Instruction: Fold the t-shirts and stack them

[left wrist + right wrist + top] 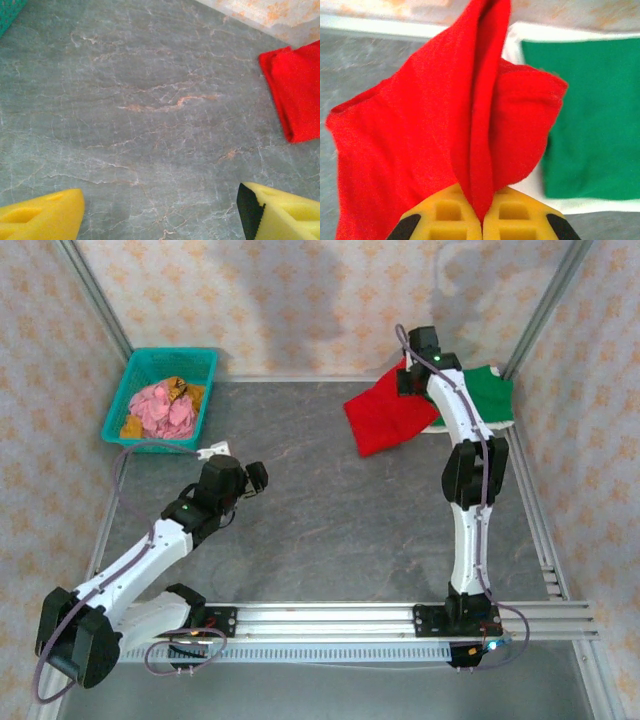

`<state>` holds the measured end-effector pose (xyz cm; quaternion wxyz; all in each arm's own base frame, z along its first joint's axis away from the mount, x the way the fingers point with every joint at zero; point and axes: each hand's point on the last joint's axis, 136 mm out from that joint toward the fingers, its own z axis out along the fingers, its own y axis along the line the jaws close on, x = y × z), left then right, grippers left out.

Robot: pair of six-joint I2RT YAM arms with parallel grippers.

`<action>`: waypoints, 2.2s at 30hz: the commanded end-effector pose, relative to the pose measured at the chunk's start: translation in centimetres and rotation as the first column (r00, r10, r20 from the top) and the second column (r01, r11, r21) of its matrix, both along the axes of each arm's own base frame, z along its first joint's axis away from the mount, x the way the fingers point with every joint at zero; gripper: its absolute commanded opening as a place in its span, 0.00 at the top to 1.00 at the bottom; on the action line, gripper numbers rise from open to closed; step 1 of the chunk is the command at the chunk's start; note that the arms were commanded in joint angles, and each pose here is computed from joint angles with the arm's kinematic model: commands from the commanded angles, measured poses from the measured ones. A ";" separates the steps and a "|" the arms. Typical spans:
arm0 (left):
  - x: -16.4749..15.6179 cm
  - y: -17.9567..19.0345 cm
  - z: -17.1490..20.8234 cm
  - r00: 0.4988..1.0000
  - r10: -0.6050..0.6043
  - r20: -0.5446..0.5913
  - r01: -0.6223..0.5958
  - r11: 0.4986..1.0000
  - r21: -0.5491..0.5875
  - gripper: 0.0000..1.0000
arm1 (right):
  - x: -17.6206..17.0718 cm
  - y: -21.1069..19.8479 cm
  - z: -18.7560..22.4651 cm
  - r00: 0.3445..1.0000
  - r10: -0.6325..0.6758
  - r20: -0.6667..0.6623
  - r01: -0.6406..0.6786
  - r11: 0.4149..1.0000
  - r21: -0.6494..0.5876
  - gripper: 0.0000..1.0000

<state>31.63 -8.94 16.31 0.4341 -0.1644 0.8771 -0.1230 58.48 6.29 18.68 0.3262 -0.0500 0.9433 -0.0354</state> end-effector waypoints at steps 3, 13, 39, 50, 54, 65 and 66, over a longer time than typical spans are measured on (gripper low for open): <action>-0.6 -0.3 -1.6 0.999 -0.016 -0.050 0.016 1.000 0.008 0.19 | 1.5 -4.7 4.9 0.994 -0.032 0.103 0.039 0.997 -0.071 1.00; -1.1 0.4 -2.2 0.998 0.004 -0.071 -0.001 0.999 0.038 0.19 | 3.4 -8.7 10.1 0.965 -0.006 0.263 0.033 0.995 -0.098 1.00; -0.9 0.8 -2.8 0.994 0.016 -0.108 -0.007 0.996 0.086 0.19 | 7.1 -21.5 4.4 0.931 -0.184 0.316 0.225 0.969 -0.098 1.00; -1.0 1.4 -2.4 0.995 0.038 -0.088 -0.028 0.994 0.109 0.19 | 7.0 -24.8 3.6 0.902 -0.273 0.335 0.340 0.927 -0.158 0.82; -1.1 1.7 -2.1 0.996 0.041 -0.080 -0.031 0.992 0.124 0.19 | 6.8 -26.0 4.1 0.871 -0.327 0.366 0.410 0.895 -0.174 0.16; -1.6 5.2 0.7 0.985 0.157 0.072 -0.170 0.961 0.219 0.06 | 1.8 -22.2 7.2 0.841 -0.445 0.309 0.445 0.892 0.074 0.01; -1.7 6.0 1.4 0.976 0.187 0.113 -0.209 0.951 0.229 0.01 | 0.8 -21.0 7.2 0.833 -0.449 0.323 0.439 0.892 0.108 0.01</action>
